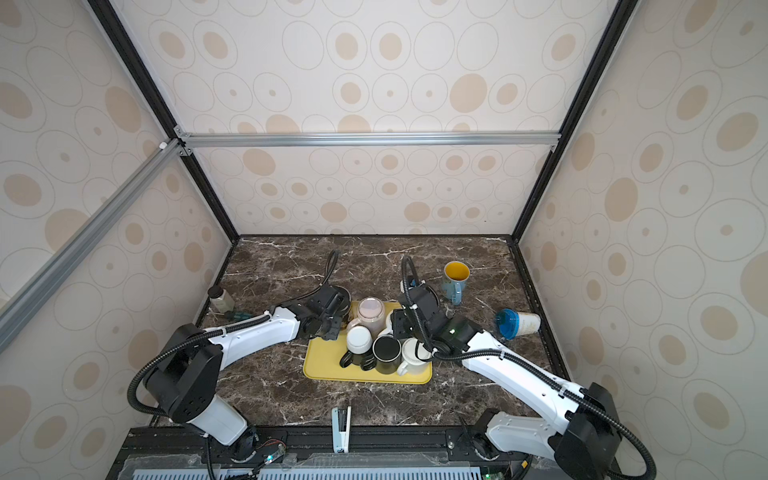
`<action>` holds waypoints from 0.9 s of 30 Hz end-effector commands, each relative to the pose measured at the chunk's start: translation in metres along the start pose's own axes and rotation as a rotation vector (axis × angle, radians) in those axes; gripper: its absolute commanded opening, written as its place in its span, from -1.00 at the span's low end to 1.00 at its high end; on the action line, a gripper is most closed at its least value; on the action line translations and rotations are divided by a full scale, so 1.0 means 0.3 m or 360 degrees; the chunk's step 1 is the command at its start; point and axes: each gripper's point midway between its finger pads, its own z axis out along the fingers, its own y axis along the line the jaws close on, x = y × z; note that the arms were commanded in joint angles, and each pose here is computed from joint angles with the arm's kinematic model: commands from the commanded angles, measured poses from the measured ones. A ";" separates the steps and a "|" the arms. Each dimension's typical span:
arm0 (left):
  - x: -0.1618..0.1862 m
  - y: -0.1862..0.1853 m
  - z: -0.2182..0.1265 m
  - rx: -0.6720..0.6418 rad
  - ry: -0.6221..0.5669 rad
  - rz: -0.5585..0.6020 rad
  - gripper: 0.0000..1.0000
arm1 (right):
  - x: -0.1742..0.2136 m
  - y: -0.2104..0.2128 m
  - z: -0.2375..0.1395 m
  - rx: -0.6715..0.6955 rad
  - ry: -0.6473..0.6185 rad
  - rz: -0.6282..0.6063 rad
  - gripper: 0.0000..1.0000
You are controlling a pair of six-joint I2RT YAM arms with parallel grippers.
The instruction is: Turn the mug right side up
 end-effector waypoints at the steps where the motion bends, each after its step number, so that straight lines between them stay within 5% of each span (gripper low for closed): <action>1: -0.128 0.051 -0.083 -0.0099 -0.0219 -0.0033 -1.00 | -0.003 0.016 0.003 -0.0036 0.0010 0.0028 -0.20; 15: -0.302 0.102 -0.377 -0.0031 -0.0605 -0.0127 -1.00 | -0.048 0.100 0.031 -0.0107 0.0111 -0.0034 -0.26; 27: -0.362 0.113 -0.497 0.0012 -0.0726 -0.0119 -1.00 | -0.123 0.176 0.003 -0.0210 0.0031 -0.0049 -0.27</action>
